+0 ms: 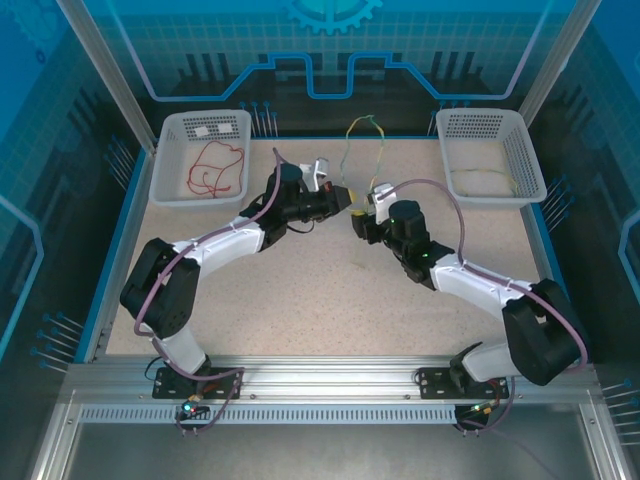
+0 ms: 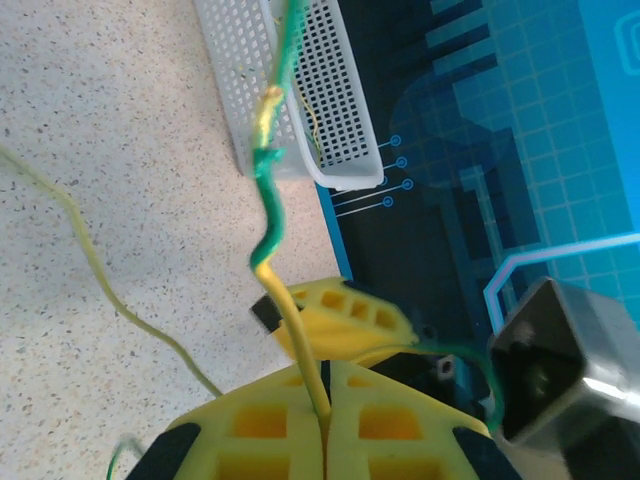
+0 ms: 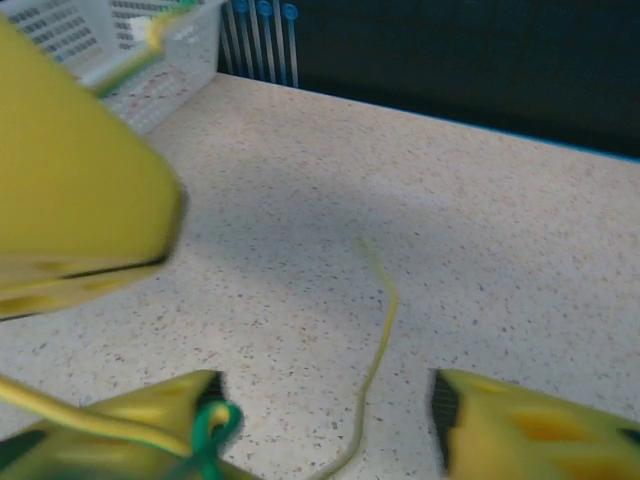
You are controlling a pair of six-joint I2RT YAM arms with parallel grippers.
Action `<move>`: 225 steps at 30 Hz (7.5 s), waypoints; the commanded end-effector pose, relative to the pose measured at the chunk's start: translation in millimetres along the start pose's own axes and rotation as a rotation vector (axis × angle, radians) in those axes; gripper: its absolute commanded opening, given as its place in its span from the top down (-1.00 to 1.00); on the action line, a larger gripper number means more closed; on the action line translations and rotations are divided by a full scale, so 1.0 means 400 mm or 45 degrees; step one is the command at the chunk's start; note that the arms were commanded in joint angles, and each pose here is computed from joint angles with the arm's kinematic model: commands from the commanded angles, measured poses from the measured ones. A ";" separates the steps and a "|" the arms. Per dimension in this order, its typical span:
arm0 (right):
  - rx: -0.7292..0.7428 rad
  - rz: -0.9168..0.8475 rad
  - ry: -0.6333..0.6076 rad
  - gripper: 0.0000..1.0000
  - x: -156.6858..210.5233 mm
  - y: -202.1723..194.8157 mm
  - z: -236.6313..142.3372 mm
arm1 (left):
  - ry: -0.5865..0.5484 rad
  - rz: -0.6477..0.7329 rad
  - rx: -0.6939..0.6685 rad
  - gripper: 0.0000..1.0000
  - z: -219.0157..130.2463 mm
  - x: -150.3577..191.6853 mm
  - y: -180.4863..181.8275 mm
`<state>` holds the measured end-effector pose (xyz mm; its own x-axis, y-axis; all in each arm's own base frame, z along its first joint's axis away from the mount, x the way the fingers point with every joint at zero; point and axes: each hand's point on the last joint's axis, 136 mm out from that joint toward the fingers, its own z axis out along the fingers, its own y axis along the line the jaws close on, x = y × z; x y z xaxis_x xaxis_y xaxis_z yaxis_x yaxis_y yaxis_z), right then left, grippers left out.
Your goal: Untangle the cables
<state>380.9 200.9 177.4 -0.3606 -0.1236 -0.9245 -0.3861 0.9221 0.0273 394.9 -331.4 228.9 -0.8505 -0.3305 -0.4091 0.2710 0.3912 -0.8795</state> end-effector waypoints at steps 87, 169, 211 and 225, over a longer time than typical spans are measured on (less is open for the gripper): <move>1.249 0.245 0.649 -0.62 -0.001 -1.046 -0.016 | -0.163 0.595 -0.488 -0.51 -0.222 0.034 0.013; 0.864 1.146 0.429 0.00 0.062 -0.828 -0.226 | -0.161 0.578 -0.642 -0.55 -0.213 -0.006 0.104; 0.697 0.371 0.983 -0.67 0.328 -0.580 0.068 | -0.122 0.476 -0.610 -0.63 -0.213 -0.003 0.196; 0.628 0.339 0.971 0.79 0.324 -0.582 0.099 | -0.123 0.480 -0.606 -0.63 -0.212 -0.004 0.194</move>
<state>455.3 -18.4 25.0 -0.9184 0.0774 -0.3880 0.1408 0.9804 -0.1377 381.8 -226.3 167.9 -0.7015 -0.1564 -0.6953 0.2733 0.8420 -0.4651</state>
